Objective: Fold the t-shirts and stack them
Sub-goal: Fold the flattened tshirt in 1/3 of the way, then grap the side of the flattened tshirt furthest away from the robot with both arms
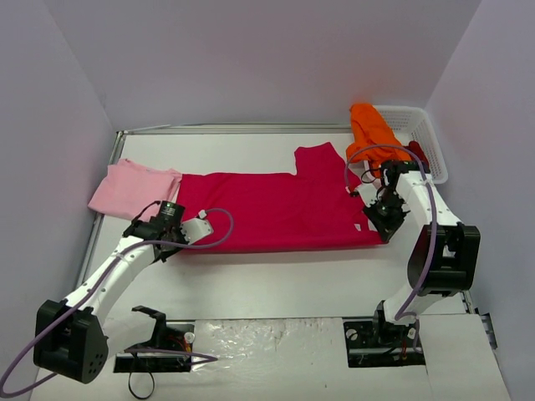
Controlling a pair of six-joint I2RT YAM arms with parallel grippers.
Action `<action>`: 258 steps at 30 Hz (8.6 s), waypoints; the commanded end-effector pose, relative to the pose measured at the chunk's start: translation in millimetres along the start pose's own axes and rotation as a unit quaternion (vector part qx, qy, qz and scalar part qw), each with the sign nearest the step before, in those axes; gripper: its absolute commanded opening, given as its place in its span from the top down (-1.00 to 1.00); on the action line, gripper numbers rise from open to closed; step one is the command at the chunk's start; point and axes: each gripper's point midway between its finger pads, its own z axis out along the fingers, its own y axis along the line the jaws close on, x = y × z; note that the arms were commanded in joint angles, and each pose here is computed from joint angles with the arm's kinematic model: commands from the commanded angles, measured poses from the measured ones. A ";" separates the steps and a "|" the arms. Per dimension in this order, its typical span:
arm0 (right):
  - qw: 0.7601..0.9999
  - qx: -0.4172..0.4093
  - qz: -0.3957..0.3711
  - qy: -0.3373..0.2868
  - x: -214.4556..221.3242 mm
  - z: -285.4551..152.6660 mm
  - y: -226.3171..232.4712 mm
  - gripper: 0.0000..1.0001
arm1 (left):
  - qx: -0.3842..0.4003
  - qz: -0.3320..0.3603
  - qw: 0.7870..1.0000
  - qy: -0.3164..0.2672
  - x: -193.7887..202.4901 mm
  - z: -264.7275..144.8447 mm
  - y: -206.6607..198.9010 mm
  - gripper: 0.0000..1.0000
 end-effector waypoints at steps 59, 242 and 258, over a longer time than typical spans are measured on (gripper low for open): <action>0.988 -0.037 0.043 -0.145 -130.0 -4.6 -53.5 0.26 | -0.045 -0.337 0.939 -0.051 -70.1 102.7 241.9 0.95; 0.992 -0.052 0.064 -0.091 -115.1 49.1 -43.1 0.24 | 0.070 -0.203 0.974 -0.066 -155.7 145.7 239.5 0.21; 0.993 -0.053 0.068 -0.086 -114.3 55.7 -42.4 0.24 | 0.095 -0.213 0.969 -0.077 -156.7 138.3 234.0 0.21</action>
